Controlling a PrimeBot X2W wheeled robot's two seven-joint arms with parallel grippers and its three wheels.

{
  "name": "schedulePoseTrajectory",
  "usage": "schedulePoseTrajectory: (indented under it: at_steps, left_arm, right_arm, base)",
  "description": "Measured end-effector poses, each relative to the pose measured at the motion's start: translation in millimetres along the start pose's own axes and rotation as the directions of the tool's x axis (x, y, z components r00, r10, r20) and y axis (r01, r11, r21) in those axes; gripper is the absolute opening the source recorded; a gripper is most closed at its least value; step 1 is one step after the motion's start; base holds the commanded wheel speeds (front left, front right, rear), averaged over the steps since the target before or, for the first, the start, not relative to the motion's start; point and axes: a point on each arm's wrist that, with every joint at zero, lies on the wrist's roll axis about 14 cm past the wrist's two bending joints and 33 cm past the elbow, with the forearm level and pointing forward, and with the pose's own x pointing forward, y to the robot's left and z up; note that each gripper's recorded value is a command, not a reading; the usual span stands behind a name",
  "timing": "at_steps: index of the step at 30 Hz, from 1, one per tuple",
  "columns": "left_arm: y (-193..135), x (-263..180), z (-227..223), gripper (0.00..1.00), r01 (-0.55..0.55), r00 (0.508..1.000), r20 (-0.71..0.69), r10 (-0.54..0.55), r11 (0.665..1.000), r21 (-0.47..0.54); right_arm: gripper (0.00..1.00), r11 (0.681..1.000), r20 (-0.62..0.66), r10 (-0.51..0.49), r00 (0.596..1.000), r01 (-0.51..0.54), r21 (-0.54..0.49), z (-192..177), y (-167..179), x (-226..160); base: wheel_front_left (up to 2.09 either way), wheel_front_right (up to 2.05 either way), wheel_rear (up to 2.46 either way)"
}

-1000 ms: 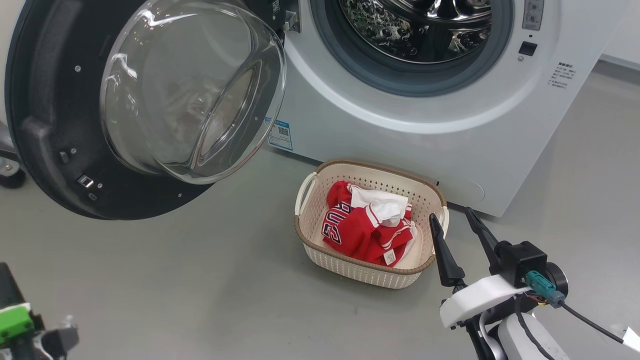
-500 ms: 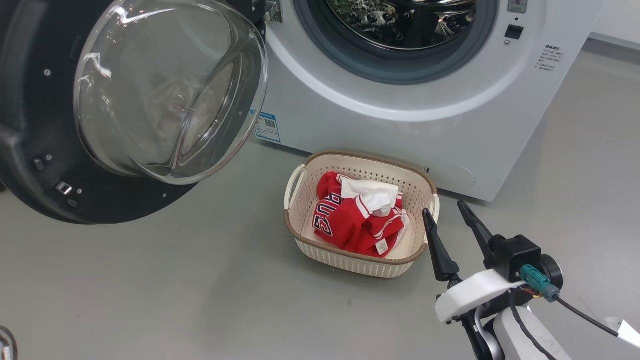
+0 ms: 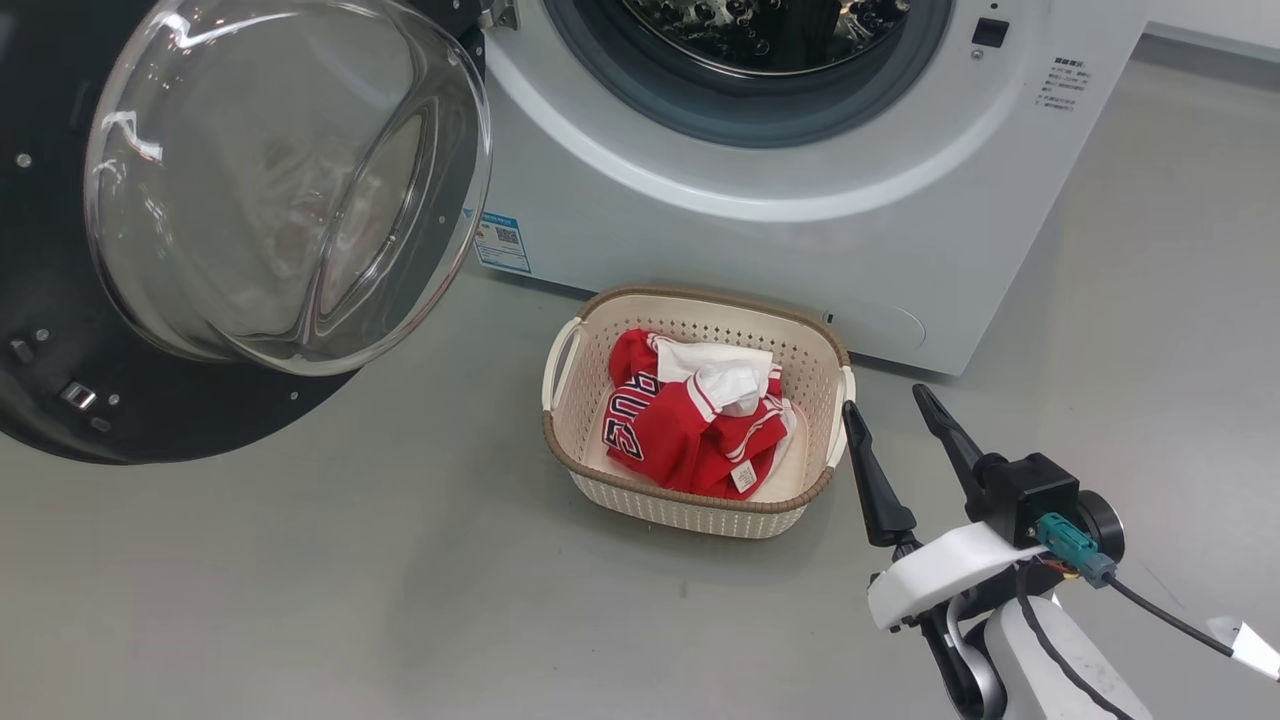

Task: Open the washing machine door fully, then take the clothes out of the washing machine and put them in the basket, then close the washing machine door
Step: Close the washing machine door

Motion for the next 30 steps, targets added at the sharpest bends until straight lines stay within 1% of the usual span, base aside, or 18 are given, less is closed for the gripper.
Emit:
schedulePoseTrajectory:
  at_steps: [3,7,14,22,27,30]
  left_arm:
    - [-2.1,6.0,-5.0,0.00,-0.012,1.000,-0.016,0.012,1.000,0.007]
    - [4.4,11.5,-8.9,0.00,-0.054,0.998,-0.026,0.055,0.998,0.026]
    - [9.5,18.2,-16.7,0.00,-0.094,0.994,-0.052,0.095,0.995,0.033]
    - [10.6,24.7,-31.6,0.00,-0.118,0.988,-0.100,0.119,0.993,0.011]
    - [17.8,27.2,-38.3,0.00,-0.150,0.981,-0.125,0.148,0.989,-0.004]
    - [15.5,30.7,-48.3,0.00,-0.150,0.976,-0.162,0.145,0.989,-0.015]
  right_arm:
    - [1.00,1.000,0.001,-0.001,1.000,0.001,-0.002,0.5,-1.3,0.6]
    - [1.00,1.000,-0.002,-0.007,1.000,0.007,-0.006,-0.9,-4.0,-0.3]
    - [1.00,1.000,-0.011,-0.018,1.000,0.018,-0.006,-4.2,-8.5,-1.9]
    - [1.00,1.000,-0.019,-0.024,1.000,0.024,-0.011,-7.6,-11.6,-3.0]
    - [1.00,1.000,-0.026,-0.021,0.999,0.020,-0.007,-10.5,-12.1,-2.0]
    - [1.00,1.000,-0.021,-0.021,1.000,0.021,-0.006,-9.1,-14.8,1.0]
  base:
    - [0.00,0.00,0.00]
    - [0.00,0.00,0.00]
    - [0.00,0.00,0.00]
    - [0.00,0.00,0.00]
    - [0.00,0.00,0.00]
    - [0.00,0.00,0.00]
